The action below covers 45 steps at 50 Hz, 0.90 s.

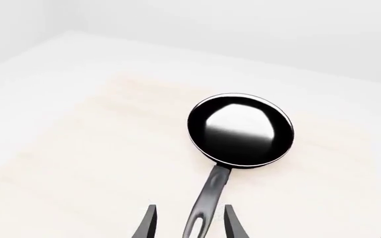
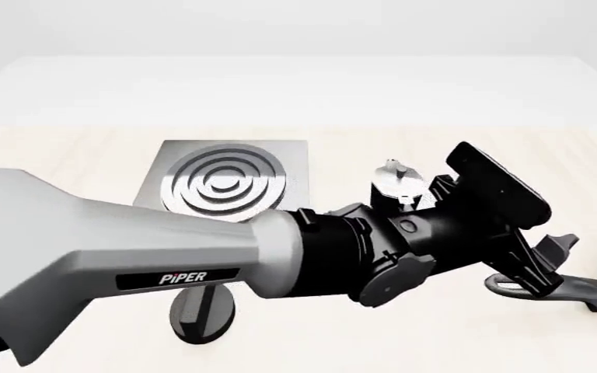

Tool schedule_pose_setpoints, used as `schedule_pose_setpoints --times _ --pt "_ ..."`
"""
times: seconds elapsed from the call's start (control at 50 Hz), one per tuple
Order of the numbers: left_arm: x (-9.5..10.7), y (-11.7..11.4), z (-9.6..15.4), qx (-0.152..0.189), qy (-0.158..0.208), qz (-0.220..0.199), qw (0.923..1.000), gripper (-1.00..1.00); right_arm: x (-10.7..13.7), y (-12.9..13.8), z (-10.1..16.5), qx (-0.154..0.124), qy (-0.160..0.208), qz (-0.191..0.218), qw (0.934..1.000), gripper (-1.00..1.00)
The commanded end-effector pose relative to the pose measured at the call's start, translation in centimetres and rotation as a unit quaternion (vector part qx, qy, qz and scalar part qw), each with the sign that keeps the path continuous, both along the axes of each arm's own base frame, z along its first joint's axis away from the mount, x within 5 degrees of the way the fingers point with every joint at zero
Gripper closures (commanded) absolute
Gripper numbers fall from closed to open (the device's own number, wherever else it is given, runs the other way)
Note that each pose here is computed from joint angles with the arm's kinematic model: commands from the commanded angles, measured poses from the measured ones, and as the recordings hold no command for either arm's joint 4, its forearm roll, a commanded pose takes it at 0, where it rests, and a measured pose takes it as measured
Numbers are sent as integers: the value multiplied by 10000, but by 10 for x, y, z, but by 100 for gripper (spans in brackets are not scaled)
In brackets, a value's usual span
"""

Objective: Put the frying pan on the stove.

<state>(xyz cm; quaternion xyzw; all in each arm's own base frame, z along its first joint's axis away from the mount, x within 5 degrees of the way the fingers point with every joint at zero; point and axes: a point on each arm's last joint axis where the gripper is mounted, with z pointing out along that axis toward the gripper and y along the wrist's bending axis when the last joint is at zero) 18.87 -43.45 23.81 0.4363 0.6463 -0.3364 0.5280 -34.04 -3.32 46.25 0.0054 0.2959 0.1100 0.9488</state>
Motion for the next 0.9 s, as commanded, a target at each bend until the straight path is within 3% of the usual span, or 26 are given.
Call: schedule_pose_setpoints --times 0.02,0.36,0.9 --pt "4 -10 -3 58 42 2 10000 -100 -4 -1 -2 8 -8 21 10000 -100" --pt "-2 -24 -9 159 106 -105 9998 -100 -5 0 -2 31 -37 35 10000 -100" --pt "19 -38 -21 292 236 47 9993 -100 -7 1 -2 58 -64 57 9999 -100"
